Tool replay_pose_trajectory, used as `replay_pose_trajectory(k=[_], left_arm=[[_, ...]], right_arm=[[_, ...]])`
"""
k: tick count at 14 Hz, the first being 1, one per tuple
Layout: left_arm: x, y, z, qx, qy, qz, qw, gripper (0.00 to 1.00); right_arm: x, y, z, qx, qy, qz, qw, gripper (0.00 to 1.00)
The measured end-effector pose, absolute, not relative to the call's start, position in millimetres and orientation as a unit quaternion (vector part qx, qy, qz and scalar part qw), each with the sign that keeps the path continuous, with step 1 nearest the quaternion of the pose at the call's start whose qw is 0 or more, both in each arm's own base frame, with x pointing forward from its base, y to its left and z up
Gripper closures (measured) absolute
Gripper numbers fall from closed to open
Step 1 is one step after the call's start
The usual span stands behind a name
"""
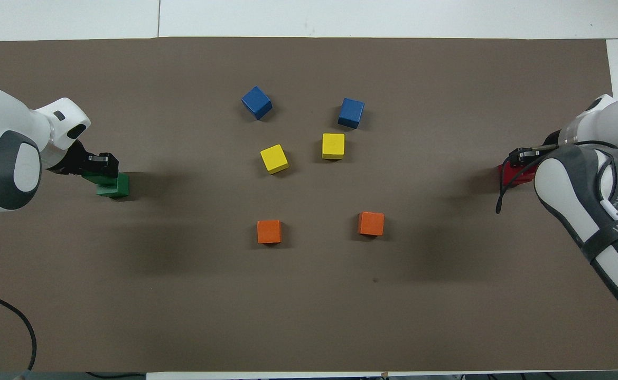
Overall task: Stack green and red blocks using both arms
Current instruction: 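Settle the green block on green while the right gripper releases red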
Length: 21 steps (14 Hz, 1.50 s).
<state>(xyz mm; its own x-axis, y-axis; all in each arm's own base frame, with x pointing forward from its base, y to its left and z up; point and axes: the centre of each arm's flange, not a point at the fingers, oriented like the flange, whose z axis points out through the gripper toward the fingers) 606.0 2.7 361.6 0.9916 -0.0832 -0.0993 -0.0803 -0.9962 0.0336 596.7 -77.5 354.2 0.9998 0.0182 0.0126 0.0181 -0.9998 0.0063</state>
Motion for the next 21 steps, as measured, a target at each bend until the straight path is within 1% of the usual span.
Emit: replay_pose_trajectory(k=[10,11,14,18,19,21], left_arm=[[602.0,12.7,357.0,0.997,-0.053,-0.056,0.017,0.45],[601.3,12.7,356.4,0.997,-0.053,-0.057,0.017,0.45],[598.1,12.6,356.7,0.997,-0.053,-0.059,0.016,0.45],[592.5,11.8,358.1,0.996,-0.054,-0.064,0.016,0.45],[592.3,11.7,358.2,0.996,-0.054,-0.064,0.016,0.45],[592.2,11.7,358.1,0.996,-0.054,-0.064,0.016,0.45]], right_arm=[[596.8,-77.4,354.0,1.000,0.009,0.007,0.003,0.44],[596.4,-77.3,353.3,1.000,0.009,0.007,0.003,0.38],[595.7,-77.2,351.4,1.000,0.008,0.005,0.003,0.01],[595.3,-75.3,355.0,1.000,0.010,-0.001,0.002,0.00],[595.1,-72.0,364.0,1.000,0.013,-0.006,0.001,0.00],[593.4,-64.5,399.8,1.000,0.019,-0.001,0.001,0.00]])
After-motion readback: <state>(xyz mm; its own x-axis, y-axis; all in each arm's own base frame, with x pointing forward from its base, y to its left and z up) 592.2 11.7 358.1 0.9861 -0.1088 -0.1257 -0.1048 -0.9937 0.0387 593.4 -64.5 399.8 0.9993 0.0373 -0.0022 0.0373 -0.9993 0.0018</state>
